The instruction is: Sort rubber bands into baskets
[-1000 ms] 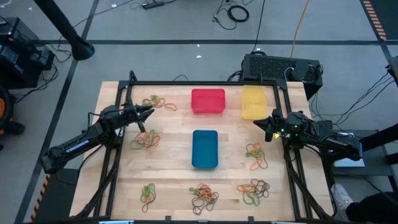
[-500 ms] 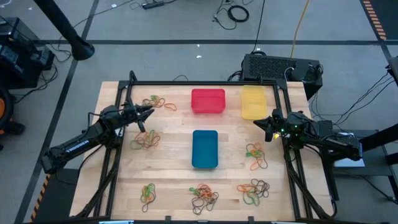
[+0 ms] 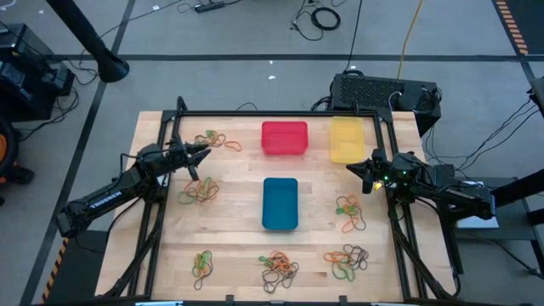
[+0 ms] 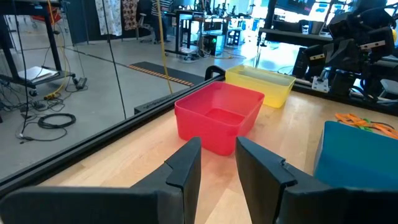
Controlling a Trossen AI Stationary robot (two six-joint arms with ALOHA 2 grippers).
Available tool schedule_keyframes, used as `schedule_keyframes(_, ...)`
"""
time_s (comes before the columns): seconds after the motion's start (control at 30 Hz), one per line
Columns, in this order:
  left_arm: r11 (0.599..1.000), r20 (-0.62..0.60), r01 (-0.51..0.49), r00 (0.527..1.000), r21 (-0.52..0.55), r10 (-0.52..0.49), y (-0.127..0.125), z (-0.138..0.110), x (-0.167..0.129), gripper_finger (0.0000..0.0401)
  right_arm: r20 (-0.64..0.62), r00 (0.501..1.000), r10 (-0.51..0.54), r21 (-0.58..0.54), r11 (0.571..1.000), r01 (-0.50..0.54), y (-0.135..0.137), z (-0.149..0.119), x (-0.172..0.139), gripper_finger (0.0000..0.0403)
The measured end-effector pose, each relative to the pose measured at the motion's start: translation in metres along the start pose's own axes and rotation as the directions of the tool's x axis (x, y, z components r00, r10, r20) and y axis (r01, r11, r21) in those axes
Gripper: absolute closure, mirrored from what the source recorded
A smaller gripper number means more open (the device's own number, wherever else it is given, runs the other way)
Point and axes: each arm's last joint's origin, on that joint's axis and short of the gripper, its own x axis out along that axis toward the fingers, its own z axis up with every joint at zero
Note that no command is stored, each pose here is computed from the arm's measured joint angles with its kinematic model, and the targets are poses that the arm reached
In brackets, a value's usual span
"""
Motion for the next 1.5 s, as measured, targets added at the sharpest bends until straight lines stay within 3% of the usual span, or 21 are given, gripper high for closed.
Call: schedule_keyframes(1.5, 1.000, 0.001, 0.000, 1.000, 0.000, 0.000, 0.0000, 0.0001, 0.0000, 0.0294, 0.017, 1.000, 0.004, 0.034, 0.999, -0.004, 0.0007, 0.0015, 0.0000, 0.0403)
